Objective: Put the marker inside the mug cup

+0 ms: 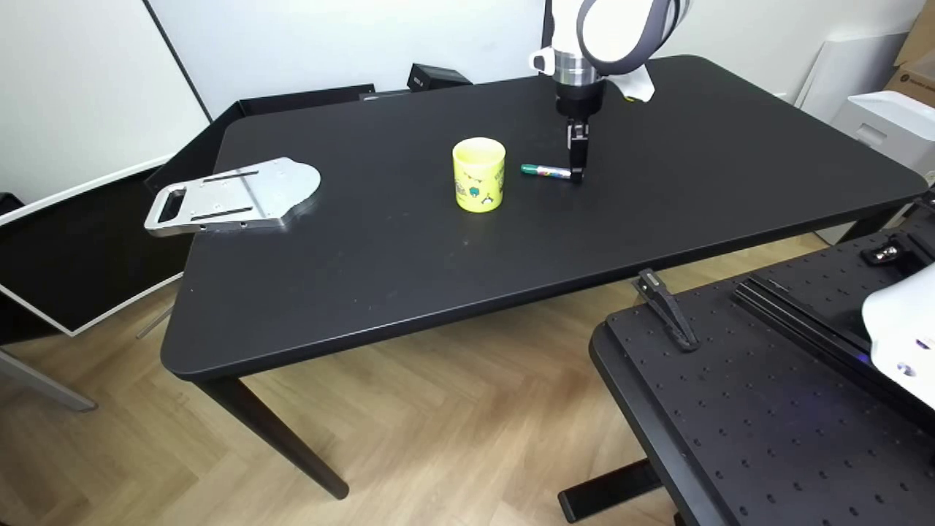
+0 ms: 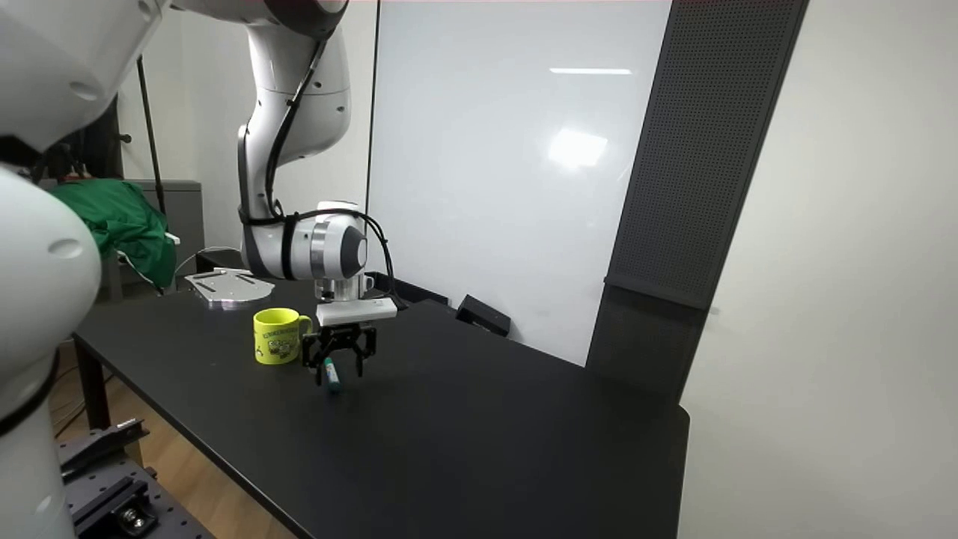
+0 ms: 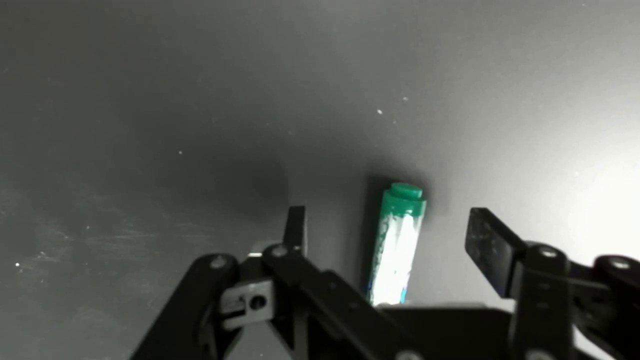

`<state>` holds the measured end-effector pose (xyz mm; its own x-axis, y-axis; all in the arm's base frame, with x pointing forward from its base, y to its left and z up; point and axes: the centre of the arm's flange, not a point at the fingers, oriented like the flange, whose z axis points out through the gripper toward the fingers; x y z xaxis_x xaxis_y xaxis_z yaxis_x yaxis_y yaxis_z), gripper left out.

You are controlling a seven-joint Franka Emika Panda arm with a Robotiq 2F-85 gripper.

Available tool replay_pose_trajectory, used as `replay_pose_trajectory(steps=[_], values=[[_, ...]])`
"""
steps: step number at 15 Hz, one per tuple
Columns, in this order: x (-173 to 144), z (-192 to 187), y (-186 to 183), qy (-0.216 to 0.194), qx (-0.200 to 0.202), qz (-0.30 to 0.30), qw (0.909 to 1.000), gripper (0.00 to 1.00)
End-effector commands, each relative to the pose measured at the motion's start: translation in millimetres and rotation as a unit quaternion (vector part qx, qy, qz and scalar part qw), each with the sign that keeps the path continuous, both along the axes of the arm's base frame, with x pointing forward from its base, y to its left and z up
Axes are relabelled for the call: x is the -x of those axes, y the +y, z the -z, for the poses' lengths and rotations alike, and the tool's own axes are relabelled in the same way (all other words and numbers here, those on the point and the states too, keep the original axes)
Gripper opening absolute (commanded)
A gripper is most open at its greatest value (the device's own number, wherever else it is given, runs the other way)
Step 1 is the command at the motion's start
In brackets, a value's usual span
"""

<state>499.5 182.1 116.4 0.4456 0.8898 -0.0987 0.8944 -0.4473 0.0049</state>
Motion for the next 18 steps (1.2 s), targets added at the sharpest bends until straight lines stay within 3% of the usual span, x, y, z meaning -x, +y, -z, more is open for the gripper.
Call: replay_pose_trajectory(steps=[1, 8, 14, 18], values=[[-8.0, 7.0, 2.2, -0.005, 0.012, 0.015, 0.9998, 0.51], [-14.8, -6.0, -18.5, 0.015, 0.021, 0.025, 0.9994, 0.03], [-25.4, -38.5, -34.6, 0.026, 0.039, 0.027, 0.9985, 0.06], [-33.1, -66.4, -19.5, 0.013, 0.017, 0.007, 0.9997, 0.06]])
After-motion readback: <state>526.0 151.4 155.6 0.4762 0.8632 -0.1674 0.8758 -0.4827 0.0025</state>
